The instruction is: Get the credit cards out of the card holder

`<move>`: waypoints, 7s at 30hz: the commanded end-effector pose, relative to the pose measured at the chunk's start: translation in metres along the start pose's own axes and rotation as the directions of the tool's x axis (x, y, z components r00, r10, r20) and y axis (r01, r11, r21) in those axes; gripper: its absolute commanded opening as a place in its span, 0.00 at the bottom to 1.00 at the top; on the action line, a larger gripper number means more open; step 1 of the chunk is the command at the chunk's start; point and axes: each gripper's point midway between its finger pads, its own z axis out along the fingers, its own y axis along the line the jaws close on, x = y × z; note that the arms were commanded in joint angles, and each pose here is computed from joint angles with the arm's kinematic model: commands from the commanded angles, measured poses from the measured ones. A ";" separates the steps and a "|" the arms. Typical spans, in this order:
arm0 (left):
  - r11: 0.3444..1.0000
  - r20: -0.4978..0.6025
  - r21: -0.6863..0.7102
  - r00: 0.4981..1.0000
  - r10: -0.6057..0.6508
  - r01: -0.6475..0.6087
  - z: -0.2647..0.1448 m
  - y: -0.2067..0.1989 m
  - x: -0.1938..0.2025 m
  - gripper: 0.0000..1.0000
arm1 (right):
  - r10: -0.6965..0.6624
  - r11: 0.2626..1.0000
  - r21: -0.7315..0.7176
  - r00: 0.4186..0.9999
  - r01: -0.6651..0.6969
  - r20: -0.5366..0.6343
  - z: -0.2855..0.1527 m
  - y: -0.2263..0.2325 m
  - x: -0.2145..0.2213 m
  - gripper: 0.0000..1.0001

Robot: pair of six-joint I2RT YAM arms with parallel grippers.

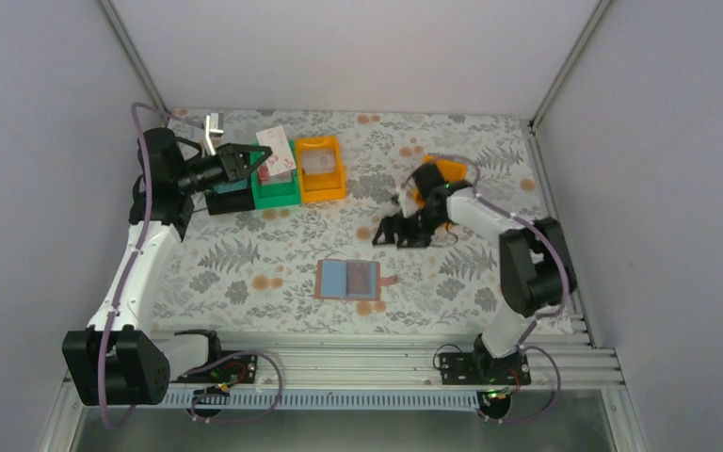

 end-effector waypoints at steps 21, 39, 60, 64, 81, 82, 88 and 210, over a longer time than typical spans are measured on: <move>0.864 -0.143 0.386 0.904 0.403 -0.324 0.025 -0.116 0.041 0.02 | -0.562 0.524 -0.265 0.563 0.809 0.606 -0.176 0.331 -0.024 0.25; -0.130 -0.161 0.172 -0.158 0.974 -0.976 -0.007 -0.081 0.034 0.63 | -0.357 0.756 -0.473 0.891 0.452 0.281 -0.154 0.262 -0.019 0.04; -0.983 -0.048 -0.173 -0.997 -0.053 0.061 -0.002 -0.085 0.109 0.56 | -0.399 0.742 -0.530 0.906 0.410 0.141 -0.105 0.285 0.002 0.04; -0.990 -0.004 -0.131 -0.999 -0.044 0.044 0.003 -0.076 0.119 0.34 | -0.429 0.719 -0.537 0.890 0.441 0.155 -0.108 0.296 0.006 0.04; -0.677 -0.192 0.328 -0.748 0.636 -0.659 0.042 -0.008 0.120 0.02 | -0.101 0.955 -0.229 0.932 0.189 0.347 -0.136 0.167 -0.071 0.99; -0.594 -0.253 0.353 -0.685 0.683 -0.723 0.046 -0.006 0.116 0.02 | -0.072 0.973 -0.176 0.922 0.149 0.381 -0.141 0.150 -0.075 0.99; -0.133 -0.658 0.405 -0.390 0.645 -0.904 0.108 0.067 0.094 0.02 | 0.017 1.000 -0.024 0.854 -0.005 0.521 -0.175 0.070 -0.088 0.99; 0.931 -0.729 -0.325 0.584 -0.358 0.166 0.059 0.144 0.316 0.73 | 0.065 0.988 0.129 0.991 -0.080 0.119 0.078 0.070 0.022 0.62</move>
